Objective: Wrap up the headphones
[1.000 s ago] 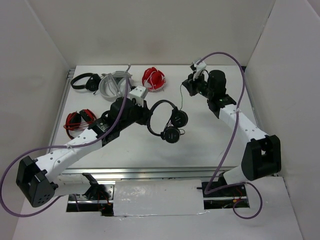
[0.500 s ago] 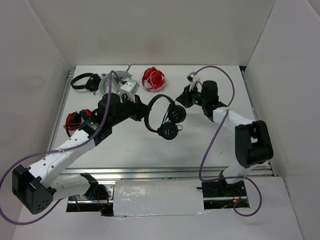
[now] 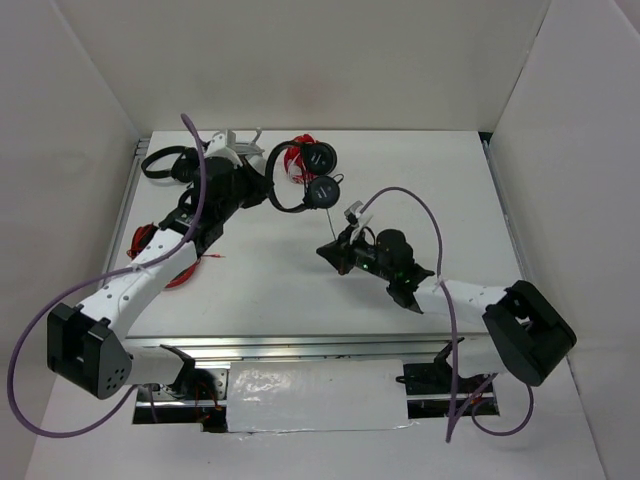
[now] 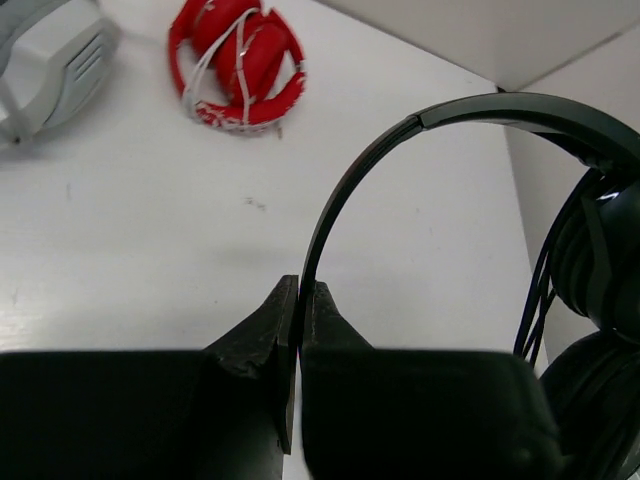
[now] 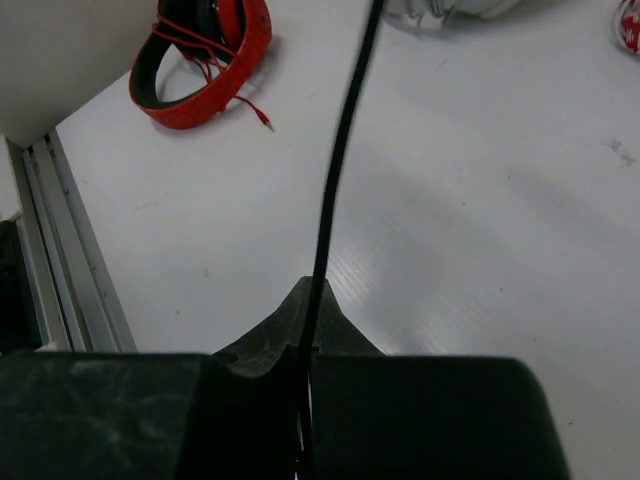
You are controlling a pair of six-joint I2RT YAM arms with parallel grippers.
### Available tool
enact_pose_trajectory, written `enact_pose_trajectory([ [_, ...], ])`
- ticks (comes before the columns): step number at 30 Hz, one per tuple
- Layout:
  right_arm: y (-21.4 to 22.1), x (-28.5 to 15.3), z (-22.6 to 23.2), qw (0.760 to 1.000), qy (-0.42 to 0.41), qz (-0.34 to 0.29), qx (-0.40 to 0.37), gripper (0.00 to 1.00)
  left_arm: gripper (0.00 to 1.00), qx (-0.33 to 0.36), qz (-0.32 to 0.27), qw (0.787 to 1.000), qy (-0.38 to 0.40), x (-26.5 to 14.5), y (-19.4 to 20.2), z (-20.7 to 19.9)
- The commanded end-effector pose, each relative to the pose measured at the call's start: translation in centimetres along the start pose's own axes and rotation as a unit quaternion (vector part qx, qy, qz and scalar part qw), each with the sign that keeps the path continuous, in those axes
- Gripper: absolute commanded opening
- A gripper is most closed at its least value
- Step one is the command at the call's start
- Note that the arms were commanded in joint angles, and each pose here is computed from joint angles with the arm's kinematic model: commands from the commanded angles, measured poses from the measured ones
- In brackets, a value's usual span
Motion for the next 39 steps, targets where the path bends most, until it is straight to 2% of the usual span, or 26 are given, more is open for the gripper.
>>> enact_pose_trajectory([
  [1, -1.4, 0.0, 1.7, 0.996, 0.052, -0.068, -0.019, 0.00, 0.00, -0.083, -0.098, 0.991, -0.036, -0.1, -5.1, -0.7],
  [9, -0.1, 3.0, 3.3, 0.986, 0.145, -0.015, -0.082, 0.00, 0.00, -0.116, -0.084, 0.980, -0.136, 1.8, -3.2, 0.7],
  [13, -0.1, 4.1, 4.5, 0.977, 0.185, 0.007, -0.103, 0.00, 0.00, -0.063, -0.079, 0.976, -0.195, 2.6, -1.5, 0.5],
  [18, -2.4, 3.8, 4.8, 0.965, 0.227, 0.017, -0.129, 0.00, 0.00, 0.000, -0.059, 0.972, -0.225, 2.8, 0.5, 0.8],
  [21, -2.7, 3.5, 4.5, 0.957, 0.240, 0.061, -0.153, 0.00, 0.00, 0.022, -0.038, 0.977, -0.207, 3.0, 1.9, 0.9],
  [25, -2.3, 1.9, 3.5, 0.931, 0.266, 0.156, -0.196, 0.00, 0.00, 0.047, -0.016, 0.979, -0.197, 3.4, 3.6, 1.4],
  [28, -2.7, 1.3, 3.5, 0.936, 0.231, 0.190, -0.186, 0.00, 0.00, 0.069, 0.014, 0.980, -0.188, 4.2, 4.9, 1.5],
  [30, -3.1, 1.2, 3.7, 0.949, 0.183, 0.204, -0.154, 0.00, 0.00, 0.078, 0.026, 0.981, -0.174, 4.7, 5.6, 1.4],
  [35, -3.8, 0.6, 3.2, 0.956, 0.142, 0.221, -0.131, 0.00, 0.00, 0.121, 0.079, 0.979, -0.141, 5.7, 8.7, 1.6],
  [39, -3.2, 0.2, 2.9, 0.954, 0.068, 0.290, -0.041, 0.01, 0.00, 0.160, 0.109, 0.975, -0.112, 5.7, 11.1, 0.4],
])
Point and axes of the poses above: each gripper's point midway between its finger pads, its own x axis out along the fingers, its own z axis along the line the jaws close on, y = z × x, the point moved 7 cm from there along -x, back along the fingers, and after that the axes turned 12 degrees about x, right-handed, at the moved point
